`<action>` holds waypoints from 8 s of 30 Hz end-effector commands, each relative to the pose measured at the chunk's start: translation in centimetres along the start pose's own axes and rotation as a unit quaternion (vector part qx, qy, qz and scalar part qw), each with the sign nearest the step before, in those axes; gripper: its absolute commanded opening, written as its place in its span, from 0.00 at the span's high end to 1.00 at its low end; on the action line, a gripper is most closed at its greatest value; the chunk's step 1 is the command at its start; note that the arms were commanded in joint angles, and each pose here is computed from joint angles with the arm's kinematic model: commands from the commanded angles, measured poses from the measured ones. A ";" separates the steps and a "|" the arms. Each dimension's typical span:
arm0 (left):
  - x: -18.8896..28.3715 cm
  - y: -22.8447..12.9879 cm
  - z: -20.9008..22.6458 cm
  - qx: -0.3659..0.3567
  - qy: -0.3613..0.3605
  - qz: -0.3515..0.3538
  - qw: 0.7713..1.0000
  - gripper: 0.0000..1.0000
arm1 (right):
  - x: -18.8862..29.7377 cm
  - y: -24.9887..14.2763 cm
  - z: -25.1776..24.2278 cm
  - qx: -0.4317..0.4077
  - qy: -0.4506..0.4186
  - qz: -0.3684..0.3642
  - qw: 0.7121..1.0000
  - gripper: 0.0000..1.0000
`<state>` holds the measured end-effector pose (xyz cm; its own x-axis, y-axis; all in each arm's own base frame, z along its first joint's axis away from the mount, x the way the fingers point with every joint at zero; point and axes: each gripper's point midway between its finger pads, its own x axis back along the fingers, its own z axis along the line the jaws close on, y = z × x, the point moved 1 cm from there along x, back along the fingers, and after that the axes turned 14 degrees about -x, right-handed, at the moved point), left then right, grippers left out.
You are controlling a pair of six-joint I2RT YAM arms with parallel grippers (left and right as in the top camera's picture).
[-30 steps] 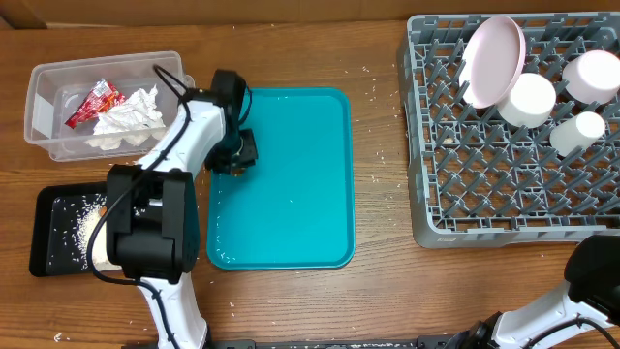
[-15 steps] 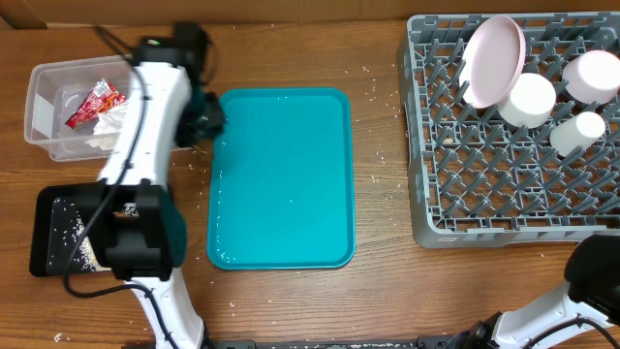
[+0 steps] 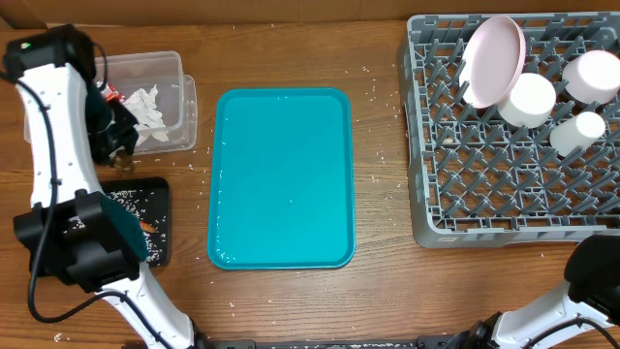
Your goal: Sort waste into correct bins and load items into the dishwasher
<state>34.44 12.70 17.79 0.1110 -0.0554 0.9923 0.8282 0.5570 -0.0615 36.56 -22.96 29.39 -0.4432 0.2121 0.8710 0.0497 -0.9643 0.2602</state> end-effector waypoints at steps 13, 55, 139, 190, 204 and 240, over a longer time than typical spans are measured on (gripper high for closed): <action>-2.2 0.7 8.4 0.139 0.010 0.024 0.990 0.59 | 0.3 -0.1 0.2 -0.001 0.006 0.000 1.000 0.00; 5.1 -26.2 4.7 0.097 -0.220 -0.303 0.922 0.00 | 0.3 -0.1 0.2 -0.001 0.006 0.000 1.000 0.00; -2.4 -16.0 -4.9 -0.275 -0.156 -0.706 0.634 0.00 | 0.3 -0.1 0.2 -0.001 0.006 0.000 1.000 0.00; -2.4 -16.0 -4.9 -0.275 -0.156 -0.706 0.634 0.00 | 0.4 -15.0 5.3 0.143 0.251 -0.096 0.953 0.00; -2.4 -16.0 -4.9 -0.275 -0.156 -0.706 0.634 0.00 | -3.9 -23.0 -5.4 0.177 0.351 -0.072 0.917 0.00; -2.4 -16.0 -4.9 -0.275 -0.156 -0.706 0.634 0.00 | 0.1 -26.9 -12.9 0.342 0.487 -0.201 0.779 0.00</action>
<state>23.62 -0.14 15.91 -0.9965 0.0383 0.0741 0.0638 -0.2224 0.9729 23.64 0.20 17.27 -0.9991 -0.0353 0.0237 0.0388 -0.5317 0.8460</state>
